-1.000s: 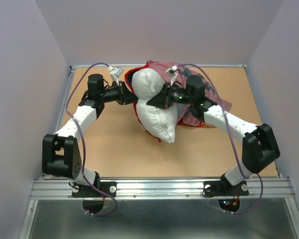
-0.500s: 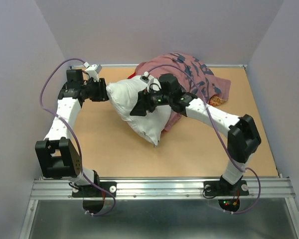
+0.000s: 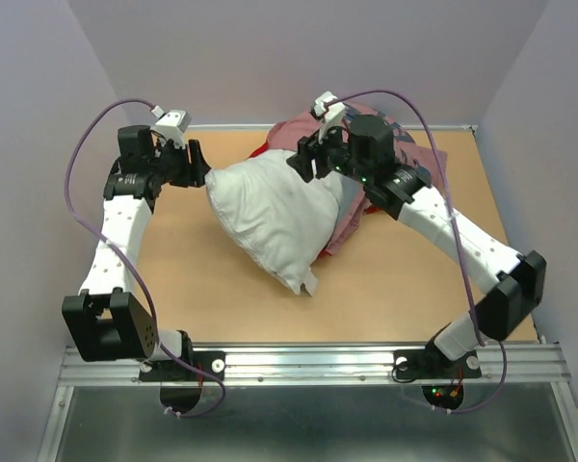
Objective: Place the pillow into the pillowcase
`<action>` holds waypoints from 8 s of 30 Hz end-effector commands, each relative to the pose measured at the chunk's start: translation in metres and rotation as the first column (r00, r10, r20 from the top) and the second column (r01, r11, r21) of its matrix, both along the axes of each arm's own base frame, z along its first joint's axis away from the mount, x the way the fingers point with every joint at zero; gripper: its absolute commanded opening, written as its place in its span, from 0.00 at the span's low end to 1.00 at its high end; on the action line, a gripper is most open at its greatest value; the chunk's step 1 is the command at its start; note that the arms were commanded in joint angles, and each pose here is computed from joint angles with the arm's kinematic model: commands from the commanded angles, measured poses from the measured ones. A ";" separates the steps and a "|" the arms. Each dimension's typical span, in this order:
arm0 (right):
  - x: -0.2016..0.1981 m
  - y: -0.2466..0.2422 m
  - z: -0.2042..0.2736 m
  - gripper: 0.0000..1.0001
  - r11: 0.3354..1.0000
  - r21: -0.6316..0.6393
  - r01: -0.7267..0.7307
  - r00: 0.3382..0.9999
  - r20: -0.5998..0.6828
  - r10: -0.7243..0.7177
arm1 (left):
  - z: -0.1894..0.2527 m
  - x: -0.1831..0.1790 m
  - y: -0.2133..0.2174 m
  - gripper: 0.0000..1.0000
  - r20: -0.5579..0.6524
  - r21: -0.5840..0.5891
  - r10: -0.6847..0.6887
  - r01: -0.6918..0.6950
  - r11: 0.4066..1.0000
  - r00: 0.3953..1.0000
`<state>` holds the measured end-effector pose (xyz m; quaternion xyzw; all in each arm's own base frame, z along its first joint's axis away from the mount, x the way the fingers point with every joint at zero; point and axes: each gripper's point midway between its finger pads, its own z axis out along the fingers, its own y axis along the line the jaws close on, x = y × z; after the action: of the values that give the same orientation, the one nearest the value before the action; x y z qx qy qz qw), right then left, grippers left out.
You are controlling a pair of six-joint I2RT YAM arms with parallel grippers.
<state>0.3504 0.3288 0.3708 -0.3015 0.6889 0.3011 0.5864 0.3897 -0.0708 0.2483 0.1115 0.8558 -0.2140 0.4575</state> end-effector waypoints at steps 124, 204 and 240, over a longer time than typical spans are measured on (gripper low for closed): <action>-0.118 0.070 -0.017 0.01 0.752 0.132 -0.646 0.684 -0.338 0.647 | 0.028 -0.068 -0.176 0.00 0.312 -0.437 -0.363 0.472 0.766 0.878; 0.164 -0.155 -0.203 0.15 0.999 -0.027 0.032 0.831 -0.555 -0.042 | -0.074 0.091 -0.102 0.00 0.008 0.173 -0.485 0.476 0.862 0.875; -0.049 -0.104 -0.086 0.01 0.981 -0.084 -0.172 0.953 -0.268 0.144 | -0.015 -0.065 -0.144 0.00 0.371 0.288 -0.771 0.725 0.625 0.518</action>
<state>0.3321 0.2282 0.2736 -0.2740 0.7795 0.3883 0.4080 0.3595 -0.2269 0.2509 0.3934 0.6569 -0.4178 0.4889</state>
